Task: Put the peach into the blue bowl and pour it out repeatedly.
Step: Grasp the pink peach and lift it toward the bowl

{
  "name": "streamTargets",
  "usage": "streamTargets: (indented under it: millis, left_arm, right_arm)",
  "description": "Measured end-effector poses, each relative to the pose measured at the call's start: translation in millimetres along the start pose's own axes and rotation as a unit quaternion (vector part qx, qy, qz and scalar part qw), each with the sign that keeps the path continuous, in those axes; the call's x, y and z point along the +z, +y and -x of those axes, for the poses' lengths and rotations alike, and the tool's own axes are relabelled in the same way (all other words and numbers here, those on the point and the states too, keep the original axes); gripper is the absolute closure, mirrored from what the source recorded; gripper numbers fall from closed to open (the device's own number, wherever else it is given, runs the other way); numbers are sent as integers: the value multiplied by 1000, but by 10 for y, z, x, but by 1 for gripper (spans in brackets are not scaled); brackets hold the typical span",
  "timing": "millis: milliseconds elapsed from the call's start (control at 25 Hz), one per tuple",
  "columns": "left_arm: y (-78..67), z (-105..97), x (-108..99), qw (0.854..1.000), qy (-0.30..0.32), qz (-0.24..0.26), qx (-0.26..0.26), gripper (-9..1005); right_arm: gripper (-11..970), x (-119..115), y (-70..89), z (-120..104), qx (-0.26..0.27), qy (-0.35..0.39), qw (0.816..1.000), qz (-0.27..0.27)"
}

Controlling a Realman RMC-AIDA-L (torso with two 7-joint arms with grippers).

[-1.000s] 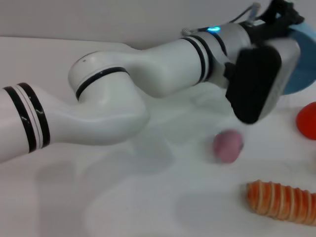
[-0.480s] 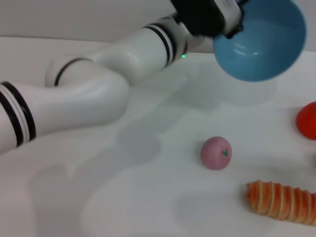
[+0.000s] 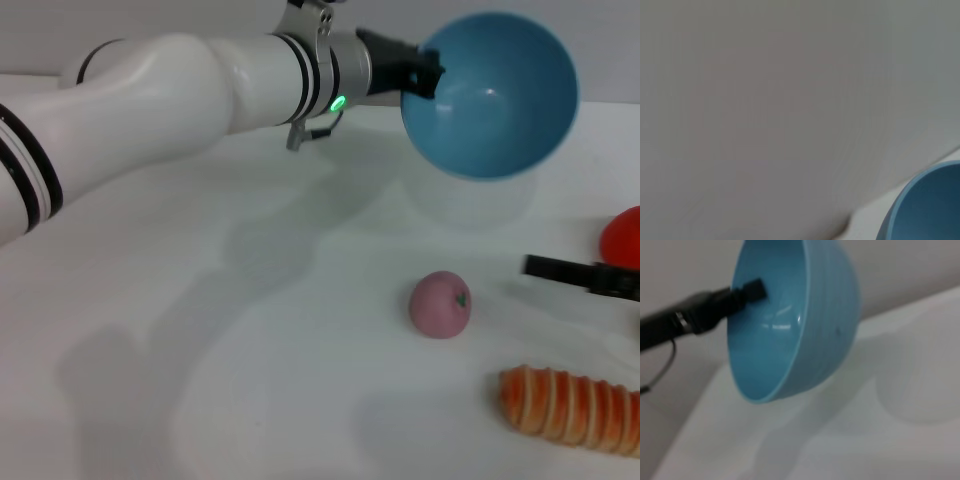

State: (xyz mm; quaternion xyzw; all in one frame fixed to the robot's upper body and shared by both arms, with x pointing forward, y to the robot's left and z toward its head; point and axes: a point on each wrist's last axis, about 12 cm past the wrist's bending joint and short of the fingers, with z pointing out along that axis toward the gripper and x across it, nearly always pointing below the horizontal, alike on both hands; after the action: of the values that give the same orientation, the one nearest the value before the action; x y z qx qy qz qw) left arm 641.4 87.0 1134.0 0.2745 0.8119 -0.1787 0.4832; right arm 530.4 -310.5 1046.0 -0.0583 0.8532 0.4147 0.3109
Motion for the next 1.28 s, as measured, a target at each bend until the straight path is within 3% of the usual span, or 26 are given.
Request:
streamTargets:
  millis: [200, 360, 760, 1280]
  left_arm:
    - [-13, -53, 9, 997, 23, -17, -75, 997]
    - [1, -153, -8, 995, 20, -12, -99, 996]
    - [-131, -258, 24, 997, 4, -11, -79, 997]
    - [-202, -346, 27, 998, -4, -8, -64, 996]
  right_arm:
    - [371, 394, 88, 87, -44, 57, 997, -20]
    - [371, 583, 146, 68, -55, 81, 995, -20]
    - [371, 869, 242, -7, -92, 93, 991, -15]
    - [424, 961, 246, -94, -119, 118, 986, -27]
